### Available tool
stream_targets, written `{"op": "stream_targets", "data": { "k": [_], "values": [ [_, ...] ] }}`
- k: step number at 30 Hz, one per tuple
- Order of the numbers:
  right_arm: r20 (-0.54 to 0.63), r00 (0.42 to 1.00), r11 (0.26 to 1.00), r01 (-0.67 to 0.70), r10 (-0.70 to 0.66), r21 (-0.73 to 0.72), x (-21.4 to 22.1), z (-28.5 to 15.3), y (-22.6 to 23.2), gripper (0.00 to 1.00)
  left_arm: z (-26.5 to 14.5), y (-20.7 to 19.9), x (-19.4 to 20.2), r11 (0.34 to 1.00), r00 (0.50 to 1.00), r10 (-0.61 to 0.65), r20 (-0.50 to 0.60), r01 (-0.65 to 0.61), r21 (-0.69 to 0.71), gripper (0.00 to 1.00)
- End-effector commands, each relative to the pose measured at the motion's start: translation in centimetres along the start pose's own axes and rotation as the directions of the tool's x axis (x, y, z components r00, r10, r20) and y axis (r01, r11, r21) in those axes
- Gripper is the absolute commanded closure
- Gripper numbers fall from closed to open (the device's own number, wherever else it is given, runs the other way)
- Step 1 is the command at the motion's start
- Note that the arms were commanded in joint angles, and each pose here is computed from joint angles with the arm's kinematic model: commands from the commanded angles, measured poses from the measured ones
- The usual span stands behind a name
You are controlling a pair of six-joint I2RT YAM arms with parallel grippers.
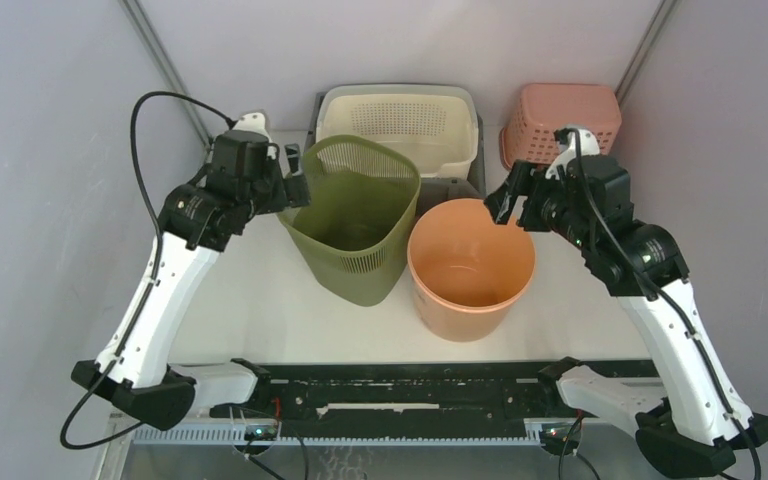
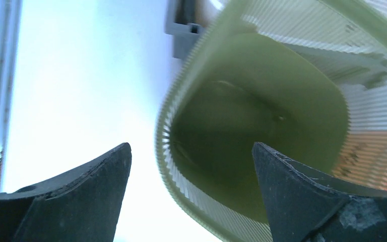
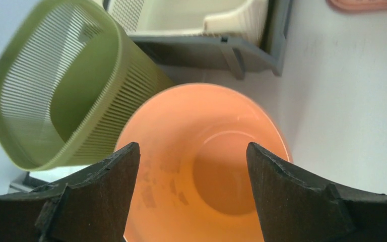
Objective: Turn the large container upside down
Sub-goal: Move the container to the center of the board.
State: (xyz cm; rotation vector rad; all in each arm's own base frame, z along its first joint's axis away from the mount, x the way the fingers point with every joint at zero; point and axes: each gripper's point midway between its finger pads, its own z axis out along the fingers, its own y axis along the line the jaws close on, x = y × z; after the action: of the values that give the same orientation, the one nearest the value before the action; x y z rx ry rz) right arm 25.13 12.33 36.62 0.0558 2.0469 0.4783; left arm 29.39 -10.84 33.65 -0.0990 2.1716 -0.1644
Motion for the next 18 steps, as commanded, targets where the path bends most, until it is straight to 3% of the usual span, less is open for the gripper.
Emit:
{"op": "stream_targets", "data": {
  "k": [1,6,11,18],
  "values": [
    [-0.046,0.999,1.0,-0.005,0.005,-0.003,1.9,0.6,-0.6,0.15,1.1,3.3,-0.8,0.991,1.0,0.014,0.027,-0.01,-0.133,0.06],
    [-0.08,0.997,1.0,0.0,0.0,0.002,3.6,0.8,-1.3,0.15,3.4,5.2,-0.4,0.976,1.0,0.015,-0.014,-0.018,-0.217,0.06],
    [-0.11,0.994,1.0,0.003,-0.004,-0.004,4.9,0.6,-1.6,0.16,5.6,6.1,0.4,0.967,0.998,0.015,-0.053,-0.028,-0.252,0.13],
    [-0.141,0.99,0.997,0.018,-0.028,-0.071,6.2,-0.7,-0.5,0.29,6.3,7.5,1.4,0.957,0.996,-0.006,-0.088,-0.019,-0.29,0.47]
  ]
}}
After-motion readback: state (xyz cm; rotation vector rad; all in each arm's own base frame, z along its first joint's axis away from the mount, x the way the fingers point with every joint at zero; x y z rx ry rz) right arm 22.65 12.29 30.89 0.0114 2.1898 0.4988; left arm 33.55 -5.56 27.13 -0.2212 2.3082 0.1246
